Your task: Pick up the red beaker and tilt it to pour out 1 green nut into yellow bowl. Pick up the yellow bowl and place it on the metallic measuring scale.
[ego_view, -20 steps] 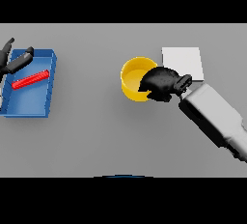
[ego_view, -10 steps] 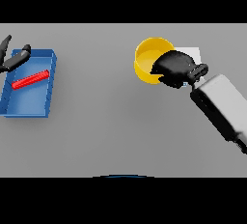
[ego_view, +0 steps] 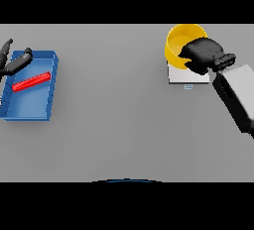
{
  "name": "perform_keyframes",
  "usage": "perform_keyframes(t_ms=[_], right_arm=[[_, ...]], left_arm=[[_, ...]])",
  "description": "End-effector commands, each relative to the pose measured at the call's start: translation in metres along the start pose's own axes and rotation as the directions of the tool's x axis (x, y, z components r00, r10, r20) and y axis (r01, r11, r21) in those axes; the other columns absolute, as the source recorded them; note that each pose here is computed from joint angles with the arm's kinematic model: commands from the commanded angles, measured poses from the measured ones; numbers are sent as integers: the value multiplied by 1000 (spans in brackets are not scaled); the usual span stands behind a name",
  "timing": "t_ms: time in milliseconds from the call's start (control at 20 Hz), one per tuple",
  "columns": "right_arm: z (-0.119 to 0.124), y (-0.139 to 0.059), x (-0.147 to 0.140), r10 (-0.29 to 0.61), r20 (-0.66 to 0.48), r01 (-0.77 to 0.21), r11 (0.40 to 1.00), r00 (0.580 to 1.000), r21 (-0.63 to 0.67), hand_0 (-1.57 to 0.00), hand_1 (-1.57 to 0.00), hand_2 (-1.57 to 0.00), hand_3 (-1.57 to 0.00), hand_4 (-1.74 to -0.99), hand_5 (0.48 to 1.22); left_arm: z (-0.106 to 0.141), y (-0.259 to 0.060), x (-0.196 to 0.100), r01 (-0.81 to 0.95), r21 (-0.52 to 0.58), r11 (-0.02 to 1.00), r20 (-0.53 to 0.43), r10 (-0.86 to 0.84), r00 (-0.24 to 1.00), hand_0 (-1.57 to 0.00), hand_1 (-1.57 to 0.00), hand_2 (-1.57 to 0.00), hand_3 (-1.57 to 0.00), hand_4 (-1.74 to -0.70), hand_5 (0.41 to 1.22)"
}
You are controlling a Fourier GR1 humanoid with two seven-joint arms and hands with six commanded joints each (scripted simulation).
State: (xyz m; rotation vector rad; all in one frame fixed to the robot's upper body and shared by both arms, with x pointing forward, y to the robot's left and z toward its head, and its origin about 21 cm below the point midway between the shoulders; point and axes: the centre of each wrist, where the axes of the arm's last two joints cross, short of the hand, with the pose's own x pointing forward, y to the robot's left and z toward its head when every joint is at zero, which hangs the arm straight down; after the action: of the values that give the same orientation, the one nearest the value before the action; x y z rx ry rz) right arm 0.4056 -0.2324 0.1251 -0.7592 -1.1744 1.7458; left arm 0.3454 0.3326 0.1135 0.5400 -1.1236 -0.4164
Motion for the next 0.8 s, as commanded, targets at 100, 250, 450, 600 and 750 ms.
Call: perform_keyframes(t_ms=[100, 250, 450, 600, 750], right_arm=[[-5, 12, -14, -30, -22, 30, 1000, 999, 2, -1570, -1571, -1500, -1181, -1741, 1221], [-10, 22, -21, -50, -44, 50, 999, 998, 8, -1571, -1571, -1428, -1290, -1741, 1221], [-14, 32, -27, -86, -57, 88, 996, 995, 20, -1571, -1571, -1386, -1374, -1741, 1221], [-16, 38, -28, -89, -76, 92, 995, 993, 37, -1571, -1571, -1382, -1402, -1741, 1221], [-18, 43, -28, -91, -78, 94, 995, 993, 45, -1571, -1571, -1374, -1448, -1741, 1221]], left_arm=[[2, 1, 2, 5, 6, 1000, -16, -5, 1000, 1, 1, 1, 1, -865, 779], [0, -3, 4, 15, 6, 1000, -24, -15, 1000, 1, 1, 1, 1, -863, 797], [-2, -2, 1, 19, 4, 1000, -31, -19, 999, 1, 1, 1, 1, -858, 809], [0, 6, 5, 26, 7, 1000, -29, -26, 999, 1, 1, 1, 1, -849, 799], [0, 2, 3, 25, -6, 1000, -22, -25, 999, 1, 1, 1, 1, -844, 783]])
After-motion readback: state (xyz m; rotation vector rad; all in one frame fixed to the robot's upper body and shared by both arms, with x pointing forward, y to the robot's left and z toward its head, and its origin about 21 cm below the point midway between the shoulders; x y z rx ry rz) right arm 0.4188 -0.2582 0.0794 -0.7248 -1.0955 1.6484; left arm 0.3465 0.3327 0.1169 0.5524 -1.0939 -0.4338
